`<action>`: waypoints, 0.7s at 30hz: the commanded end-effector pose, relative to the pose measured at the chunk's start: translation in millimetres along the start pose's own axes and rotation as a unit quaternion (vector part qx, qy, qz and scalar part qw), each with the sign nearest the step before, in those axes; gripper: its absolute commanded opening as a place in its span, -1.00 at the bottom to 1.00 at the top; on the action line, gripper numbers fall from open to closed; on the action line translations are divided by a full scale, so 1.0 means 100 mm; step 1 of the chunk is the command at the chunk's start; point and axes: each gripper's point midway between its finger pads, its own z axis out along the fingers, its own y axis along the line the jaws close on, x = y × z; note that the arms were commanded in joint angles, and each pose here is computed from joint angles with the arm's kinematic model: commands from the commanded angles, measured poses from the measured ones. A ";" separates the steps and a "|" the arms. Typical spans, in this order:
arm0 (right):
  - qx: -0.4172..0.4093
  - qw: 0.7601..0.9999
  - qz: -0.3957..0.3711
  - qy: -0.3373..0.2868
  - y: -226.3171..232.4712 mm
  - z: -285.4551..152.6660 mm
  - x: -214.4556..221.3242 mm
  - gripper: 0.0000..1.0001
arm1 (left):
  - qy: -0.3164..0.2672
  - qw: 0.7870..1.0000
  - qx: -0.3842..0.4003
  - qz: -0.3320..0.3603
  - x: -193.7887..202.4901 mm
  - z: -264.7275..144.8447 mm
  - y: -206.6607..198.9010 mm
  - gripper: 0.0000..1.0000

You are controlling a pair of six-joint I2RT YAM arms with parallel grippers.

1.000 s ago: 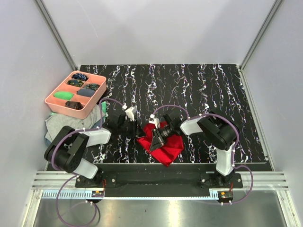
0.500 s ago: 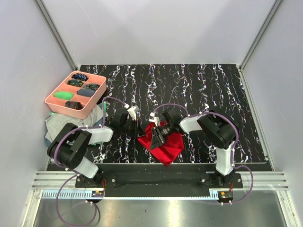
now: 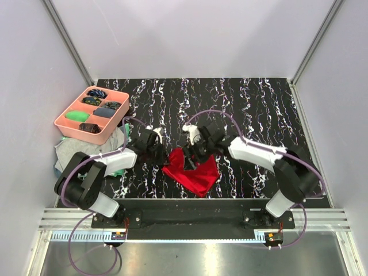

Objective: Fold the napkin, place the utensils inside, and roll it up
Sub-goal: Roll the napkin with the utensil

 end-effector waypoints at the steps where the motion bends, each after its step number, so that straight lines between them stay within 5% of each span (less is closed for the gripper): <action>1: 0.114 0.989 -0.088 -0.014 0.12 -0.07 0.04 0.56 | -0.002 0.998 -0.060 -0.015 -0.02 -0.13 0.16 -1.00; 21: 0.157 0.986 -0.017 0.045 0.30 0.14 0.77 0.48 | -0.001 0.998 -0.061 -0.010 -0.03 -0.19 0.14 -1.00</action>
